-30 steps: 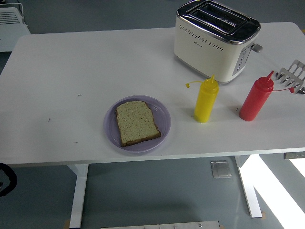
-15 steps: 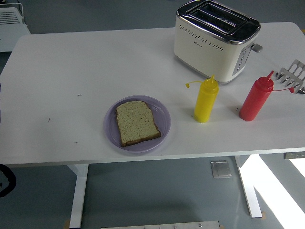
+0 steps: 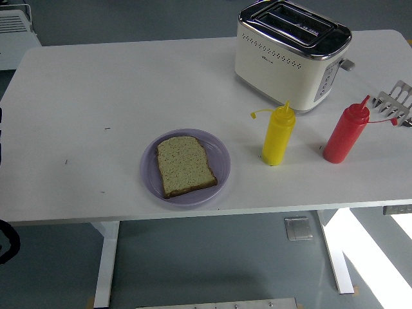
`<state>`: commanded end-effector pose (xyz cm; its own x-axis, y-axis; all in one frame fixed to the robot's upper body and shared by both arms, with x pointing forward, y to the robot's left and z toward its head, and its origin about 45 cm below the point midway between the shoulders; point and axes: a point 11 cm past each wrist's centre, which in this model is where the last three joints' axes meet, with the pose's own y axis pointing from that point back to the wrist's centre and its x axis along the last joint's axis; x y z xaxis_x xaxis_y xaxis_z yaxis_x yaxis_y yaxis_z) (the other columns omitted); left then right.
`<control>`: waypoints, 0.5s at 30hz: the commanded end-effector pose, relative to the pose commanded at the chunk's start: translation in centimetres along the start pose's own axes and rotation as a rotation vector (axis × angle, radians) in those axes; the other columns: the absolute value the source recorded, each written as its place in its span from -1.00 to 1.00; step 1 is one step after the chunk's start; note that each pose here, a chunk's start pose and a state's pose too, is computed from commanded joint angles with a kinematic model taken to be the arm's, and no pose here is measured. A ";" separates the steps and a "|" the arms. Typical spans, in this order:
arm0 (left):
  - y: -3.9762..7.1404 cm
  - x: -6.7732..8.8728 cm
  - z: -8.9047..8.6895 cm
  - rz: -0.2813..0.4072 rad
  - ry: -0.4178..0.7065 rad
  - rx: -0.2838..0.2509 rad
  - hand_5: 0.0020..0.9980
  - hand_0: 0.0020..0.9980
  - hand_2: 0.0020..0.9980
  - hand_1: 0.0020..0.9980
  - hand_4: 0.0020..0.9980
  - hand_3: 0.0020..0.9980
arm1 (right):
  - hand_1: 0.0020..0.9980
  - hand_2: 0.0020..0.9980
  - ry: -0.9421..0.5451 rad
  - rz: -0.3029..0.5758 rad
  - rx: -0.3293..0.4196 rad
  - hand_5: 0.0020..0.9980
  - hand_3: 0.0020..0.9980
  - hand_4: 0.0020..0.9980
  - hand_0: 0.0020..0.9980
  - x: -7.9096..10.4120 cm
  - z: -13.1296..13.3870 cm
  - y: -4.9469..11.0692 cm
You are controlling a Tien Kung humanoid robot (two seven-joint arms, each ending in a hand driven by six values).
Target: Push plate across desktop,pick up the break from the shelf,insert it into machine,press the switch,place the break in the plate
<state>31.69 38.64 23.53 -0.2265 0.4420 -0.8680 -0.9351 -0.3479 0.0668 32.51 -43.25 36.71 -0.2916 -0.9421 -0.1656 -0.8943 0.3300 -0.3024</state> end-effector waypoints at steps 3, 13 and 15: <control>0.0 0.0 -0.1 0.000 -0.001 0.003 1.00 0.56 0.29 0.39 0.32 0.27 | 0.41 0.44 0.002 0.002 -0.003 -0.62 0.54 0.58 0.44 0.0 0.1 0.0; 0.0 0.1 -0.2 0.002 -0.003 0.003 1.00 0.56 0.29 0.39 0.32 0.27 | 0.39 0.42 0.005 0.009 -0.002 -0.69 0.42 0.45 0.43 0.1 0.1 0.0; 0.0 0.1 -0.1 0.002 -0.003 0.002 1.00 0.56 0.29 0.39 0.32 0.27 | 0.39 0.42 0.005 0.011 -0.002 -0.69 0.42 0.45 0.43 0.1 0.1 0.0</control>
<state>31.71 38.59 23.36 -0.2293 0.4441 -0.8662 -0.9352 -0.3474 0.0694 32.50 -43.33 36.64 -0.3030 -0.9387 -0.1645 -0.8915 0.3402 -0.2992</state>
